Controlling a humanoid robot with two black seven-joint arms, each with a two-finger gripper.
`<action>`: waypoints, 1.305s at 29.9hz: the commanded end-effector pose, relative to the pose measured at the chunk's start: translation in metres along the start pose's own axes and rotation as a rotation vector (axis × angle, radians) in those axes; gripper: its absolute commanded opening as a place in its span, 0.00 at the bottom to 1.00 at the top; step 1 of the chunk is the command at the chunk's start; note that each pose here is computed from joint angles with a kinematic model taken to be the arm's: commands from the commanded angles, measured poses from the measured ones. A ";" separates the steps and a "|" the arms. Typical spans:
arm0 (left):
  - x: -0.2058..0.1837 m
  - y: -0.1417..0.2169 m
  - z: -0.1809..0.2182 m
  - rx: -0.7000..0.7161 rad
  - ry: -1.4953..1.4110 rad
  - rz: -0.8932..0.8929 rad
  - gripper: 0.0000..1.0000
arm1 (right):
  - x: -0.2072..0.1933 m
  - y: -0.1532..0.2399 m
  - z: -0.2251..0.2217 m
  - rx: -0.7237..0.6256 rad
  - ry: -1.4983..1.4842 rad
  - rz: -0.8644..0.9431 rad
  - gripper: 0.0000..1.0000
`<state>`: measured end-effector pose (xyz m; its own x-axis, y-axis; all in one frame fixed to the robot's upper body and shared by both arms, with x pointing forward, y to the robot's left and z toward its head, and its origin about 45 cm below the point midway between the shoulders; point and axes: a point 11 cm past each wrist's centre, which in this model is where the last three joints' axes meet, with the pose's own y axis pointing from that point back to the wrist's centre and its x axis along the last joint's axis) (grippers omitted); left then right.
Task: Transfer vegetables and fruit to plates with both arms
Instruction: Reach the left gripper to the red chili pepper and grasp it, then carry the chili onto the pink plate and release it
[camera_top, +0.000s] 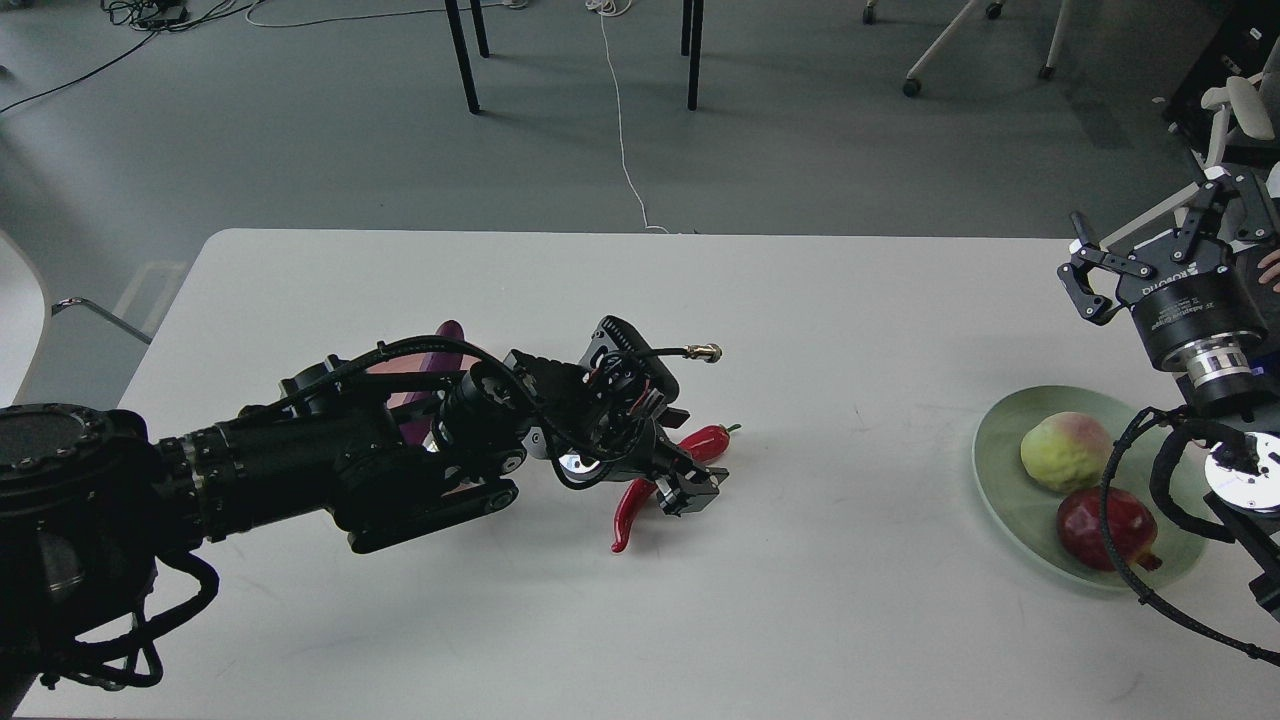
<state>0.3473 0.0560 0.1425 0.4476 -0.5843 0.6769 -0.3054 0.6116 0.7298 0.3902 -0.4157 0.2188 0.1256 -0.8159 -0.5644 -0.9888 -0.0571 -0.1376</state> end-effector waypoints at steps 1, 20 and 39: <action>-0.004 -0.002 -0.001 0.006 0.001 -0.010 0.66 | -0.001 0.000 0.000 0.001 0.000 -0.002 0.98; -0.010 0.024 -0.026 0.045 0.005 0.010 0.15 | 0.002 0.000 -0.003 0.008 0.002 0.007 0.98; -0.076 0.154 -0.119 0.279 0.085 -0.035 0.19 | -0.005 -0.008 -0.008 0.021 0.001 -0.011 0.98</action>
<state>0.3687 0.2605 0.1987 0.5198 -0.5506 0.6532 -0.5122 0.4111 0.7541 0.3947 -0.4156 0.2243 0.1296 -0.8142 -0.5660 -0.9870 -0.0511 -0.1526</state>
